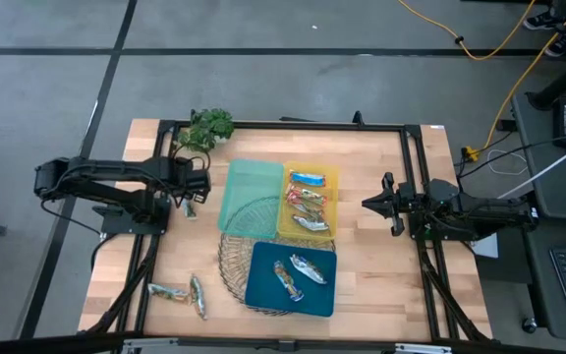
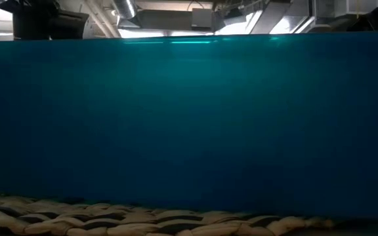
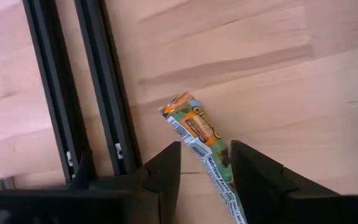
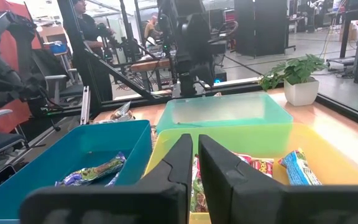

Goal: Pick and place Granola Bars by type
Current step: Put the yellow granola bar into the green bin

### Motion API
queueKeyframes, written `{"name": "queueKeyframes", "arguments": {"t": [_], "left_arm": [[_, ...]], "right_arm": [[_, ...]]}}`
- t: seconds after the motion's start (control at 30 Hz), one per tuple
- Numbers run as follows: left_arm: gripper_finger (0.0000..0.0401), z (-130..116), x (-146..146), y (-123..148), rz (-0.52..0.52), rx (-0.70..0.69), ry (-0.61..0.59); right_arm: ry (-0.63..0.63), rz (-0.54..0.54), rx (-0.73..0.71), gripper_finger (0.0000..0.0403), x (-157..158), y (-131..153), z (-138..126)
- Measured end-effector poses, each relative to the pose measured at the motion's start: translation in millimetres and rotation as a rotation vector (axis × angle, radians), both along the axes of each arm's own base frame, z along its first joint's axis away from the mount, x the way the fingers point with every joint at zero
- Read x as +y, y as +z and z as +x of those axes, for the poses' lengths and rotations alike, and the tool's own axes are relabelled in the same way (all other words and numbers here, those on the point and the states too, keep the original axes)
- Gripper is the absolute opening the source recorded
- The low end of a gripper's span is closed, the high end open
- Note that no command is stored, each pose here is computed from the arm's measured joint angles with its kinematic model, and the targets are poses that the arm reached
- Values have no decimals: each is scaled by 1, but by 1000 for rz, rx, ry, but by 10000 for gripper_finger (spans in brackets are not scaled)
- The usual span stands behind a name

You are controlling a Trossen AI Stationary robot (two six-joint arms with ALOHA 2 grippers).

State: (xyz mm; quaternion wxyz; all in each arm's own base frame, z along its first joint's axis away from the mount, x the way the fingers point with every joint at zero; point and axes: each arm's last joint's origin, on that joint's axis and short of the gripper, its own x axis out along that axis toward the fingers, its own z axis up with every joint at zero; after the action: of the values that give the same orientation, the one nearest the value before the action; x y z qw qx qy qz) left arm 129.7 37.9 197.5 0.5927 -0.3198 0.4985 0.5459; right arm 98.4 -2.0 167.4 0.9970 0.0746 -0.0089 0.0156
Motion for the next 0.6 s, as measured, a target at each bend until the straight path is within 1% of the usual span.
{"name": "queueKeyframes", "arguments": {"t": [0.13, 0.33, 0.47, 0.6], "left_arm": [[158, 1, 0, -2, -6, -21, 7], [212, 2, -1, -14, -42, -53, 12], [240, 6, 0, -18, -40, -36, 16], [252, 8, 2, -22, -3, 10, 30]], "right_arm": [[0, 0, 0, 32, 0, 0, 0], [0, 0, 0, 32, 0, 0, 0], [0, 0, 0, 32, 0, 0, 0], [0, 1, 0, 32, 0, 0, 0]]}}
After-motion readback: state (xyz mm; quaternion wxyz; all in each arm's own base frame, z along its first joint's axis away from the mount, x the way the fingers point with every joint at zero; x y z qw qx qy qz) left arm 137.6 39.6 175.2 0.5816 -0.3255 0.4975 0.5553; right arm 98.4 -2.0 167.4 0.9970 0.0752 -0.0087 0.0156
